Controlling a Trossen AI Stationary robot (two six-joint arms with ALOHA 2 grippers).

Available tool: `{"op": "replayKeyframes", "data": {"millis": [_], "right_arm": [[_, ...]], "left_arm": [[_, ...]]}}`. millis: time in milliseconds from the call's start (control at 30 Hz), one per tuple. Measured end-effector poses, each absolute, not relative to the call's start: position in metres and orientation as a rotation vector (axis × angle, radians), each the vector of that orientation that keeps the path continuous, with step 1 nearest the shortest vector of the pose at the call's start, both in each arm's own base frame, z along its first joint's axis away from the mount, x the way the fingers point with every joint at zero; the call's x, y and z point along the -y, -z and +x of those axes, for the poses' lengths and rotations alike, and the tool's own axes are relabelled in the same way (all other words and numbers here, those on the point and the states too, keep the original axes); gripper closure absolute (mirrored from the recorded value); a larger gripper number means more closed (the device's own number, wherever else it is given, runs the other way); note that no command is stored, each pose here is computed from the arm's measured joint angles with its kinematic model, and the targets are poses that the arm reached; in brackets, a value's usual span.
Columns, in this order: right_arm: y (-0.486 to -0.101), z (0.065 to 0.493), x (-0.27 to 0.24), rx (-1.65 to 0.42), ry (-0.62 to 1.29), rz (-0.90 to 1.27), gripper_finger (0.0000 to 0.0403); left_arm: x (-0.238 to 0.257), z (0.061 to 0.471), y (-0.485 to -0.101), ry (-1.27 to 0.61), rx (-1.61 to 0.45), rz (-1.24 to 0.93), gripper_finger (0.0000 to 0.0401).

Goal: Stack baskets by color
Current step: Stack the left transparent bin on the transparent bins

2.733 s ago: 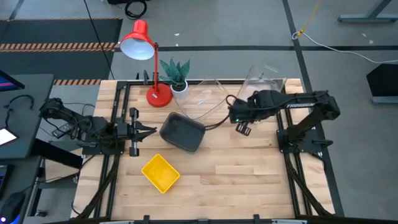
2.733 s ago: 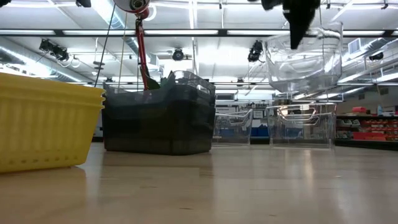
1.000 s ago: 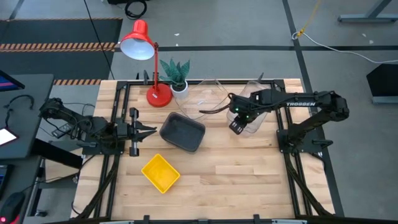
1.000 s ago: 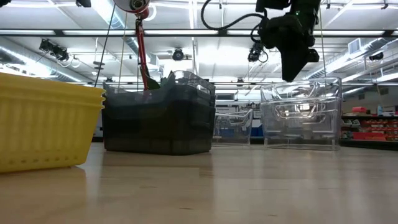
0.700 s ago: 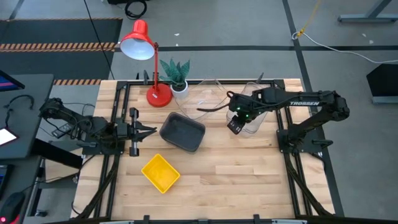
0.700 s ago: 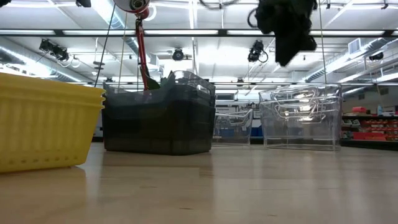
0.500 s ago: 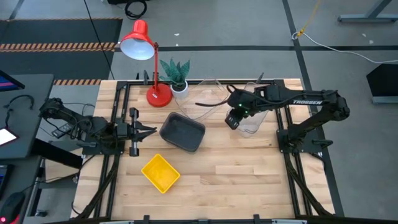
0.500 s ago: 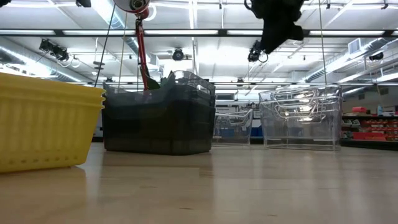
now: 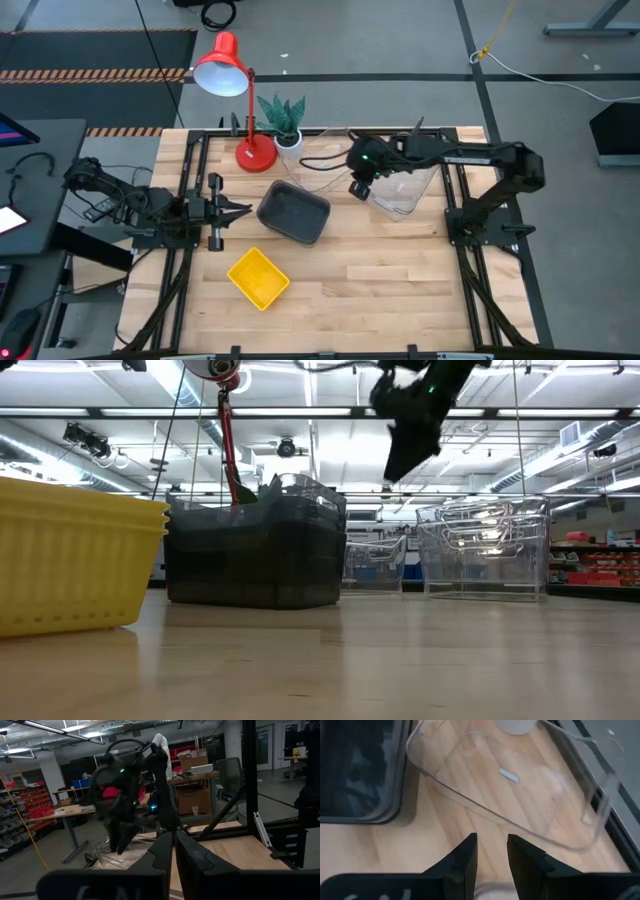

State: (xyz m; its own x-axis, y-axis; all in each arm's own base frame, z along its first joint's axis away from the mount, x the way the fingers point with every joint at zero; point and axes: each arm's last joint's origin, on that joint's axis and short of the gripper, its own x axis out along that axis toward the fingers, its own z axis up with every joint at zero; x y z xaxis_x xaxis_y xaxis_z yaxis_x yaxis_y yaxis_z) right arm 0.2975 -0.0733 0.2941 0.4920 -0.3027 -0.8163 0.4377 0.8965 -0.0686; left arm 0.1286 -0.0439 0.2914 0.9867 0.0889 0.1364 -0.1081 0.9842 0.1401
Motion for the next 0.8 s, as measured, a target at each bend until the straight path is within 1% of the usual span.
{"op": "replayKeyframes", "data": {"millis": [200, 367, 467, 667, 800], "right_arm": [[-0.26, 0.323, 0.104, -1.026, 0.321, 0.101, 0.0292], [-0.247, 0.336, 0.123, -1.098, 0.337, 0.113, 0.0292], [-0.252, 0.342, 0.134, -1.116, 0.393, 0.115, 0.0292], [-0.271, 0.343, 0.161, -1.206, 0.588, 0.133, 0.0292], [-0.279, 0.335, 0.184, -1.209, 0.601, 0.176, 0.0292]], "left_arm": [[0.044, 0.129, -0.291, -0.099, 0.129, 0.148, 0.0374], [0.044, 0.129, -0.291, -0.099, 0.129, 0.148, 0.0367], [0.044, 0.129, -0.291, -0.099, 0.129, 0.148, 0.0365], [0.044, 0.129, -0.291, -0.099, 0.129, 0.148, 0.0371], [0.044, 0.129, -0.291, -0.099, 0.129, 0.148, 0.0373]]}}
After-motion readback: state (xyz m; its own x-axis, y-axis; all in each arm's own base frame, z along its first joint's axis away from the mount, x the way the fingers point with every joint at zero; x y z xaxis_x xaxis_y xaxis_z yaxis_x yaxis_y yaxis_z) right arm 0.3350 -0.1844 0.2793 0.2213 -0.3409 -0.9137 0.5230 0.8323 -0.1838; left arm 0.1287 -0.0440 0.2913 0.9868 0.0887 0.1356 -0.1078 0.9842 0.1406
